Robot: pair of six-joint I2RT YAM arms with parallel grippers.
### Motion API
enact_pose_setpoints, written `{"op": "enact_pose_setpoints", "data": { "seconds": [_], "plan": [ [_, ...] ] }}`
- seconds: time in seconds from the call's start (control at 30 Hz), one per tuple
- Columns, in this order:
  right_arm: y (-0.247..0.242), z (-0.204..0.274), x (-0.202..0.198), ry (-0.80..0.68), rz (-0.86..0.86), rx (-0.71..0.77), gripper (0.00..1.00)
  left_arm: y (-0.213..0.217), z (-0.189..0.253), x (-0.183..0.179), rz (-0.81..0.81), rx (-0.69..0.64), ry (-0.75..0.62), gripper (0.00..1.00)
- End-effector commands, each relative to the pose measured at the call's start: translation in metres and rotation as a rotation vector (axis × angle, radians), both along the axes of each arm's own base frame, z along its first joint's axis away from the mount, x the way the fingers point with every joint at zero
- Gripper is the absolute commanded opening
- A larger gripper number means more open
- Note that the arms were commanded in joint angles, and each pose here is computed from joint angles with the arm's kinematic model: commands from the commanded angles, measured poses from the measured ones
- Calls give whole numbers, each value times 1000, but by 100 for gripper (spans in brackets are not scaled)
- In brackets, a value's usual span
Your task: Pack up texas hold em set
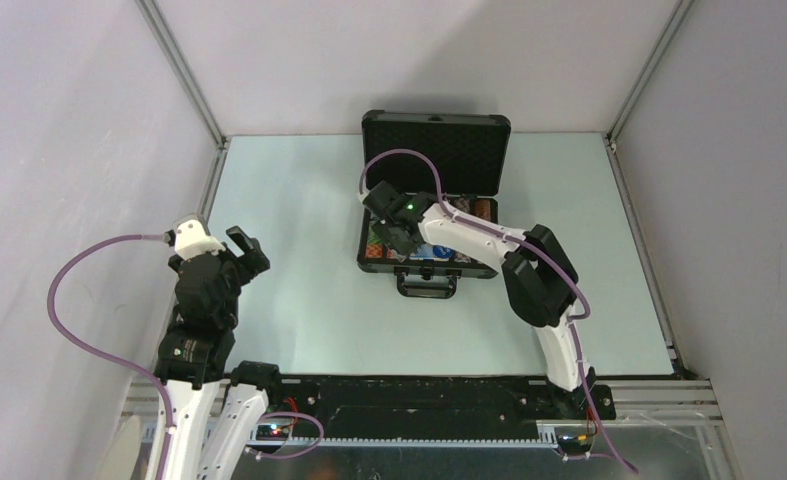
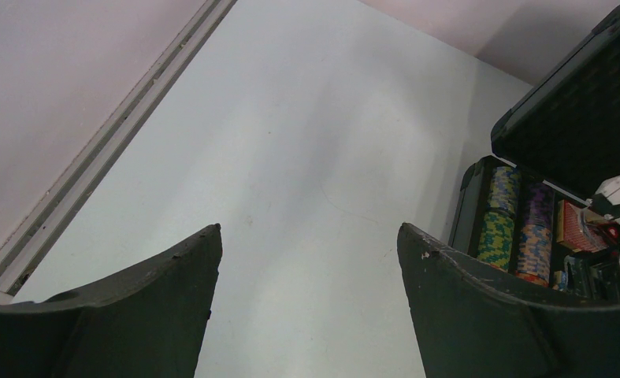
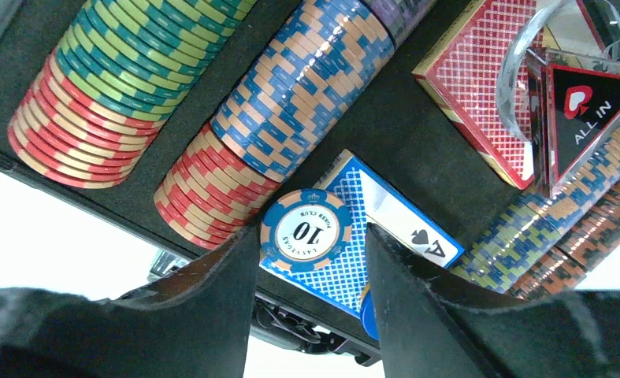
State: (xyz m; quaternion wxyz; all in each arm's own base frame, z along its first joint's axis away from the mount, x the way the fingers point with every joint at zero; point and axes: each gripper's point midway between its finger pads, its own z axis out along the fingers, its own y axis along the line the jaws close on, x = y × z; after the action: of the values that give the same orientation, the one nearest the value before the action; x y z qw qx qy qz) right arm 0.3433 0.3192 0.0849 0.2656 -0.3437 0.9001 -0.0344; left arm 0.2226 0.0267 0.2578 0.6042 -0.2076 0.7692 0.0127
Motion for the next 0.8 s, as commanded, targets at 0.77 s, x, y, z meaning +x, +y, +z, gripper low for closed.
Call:
{"op": "enact_pose_setpoints", "data": {
  "seconds": [0.77],
  "plan": [
    [9, -5, 6, -77, 86, -120, 34, 0, 4, 2, -6, 12, -17, 87]
  ]
}}
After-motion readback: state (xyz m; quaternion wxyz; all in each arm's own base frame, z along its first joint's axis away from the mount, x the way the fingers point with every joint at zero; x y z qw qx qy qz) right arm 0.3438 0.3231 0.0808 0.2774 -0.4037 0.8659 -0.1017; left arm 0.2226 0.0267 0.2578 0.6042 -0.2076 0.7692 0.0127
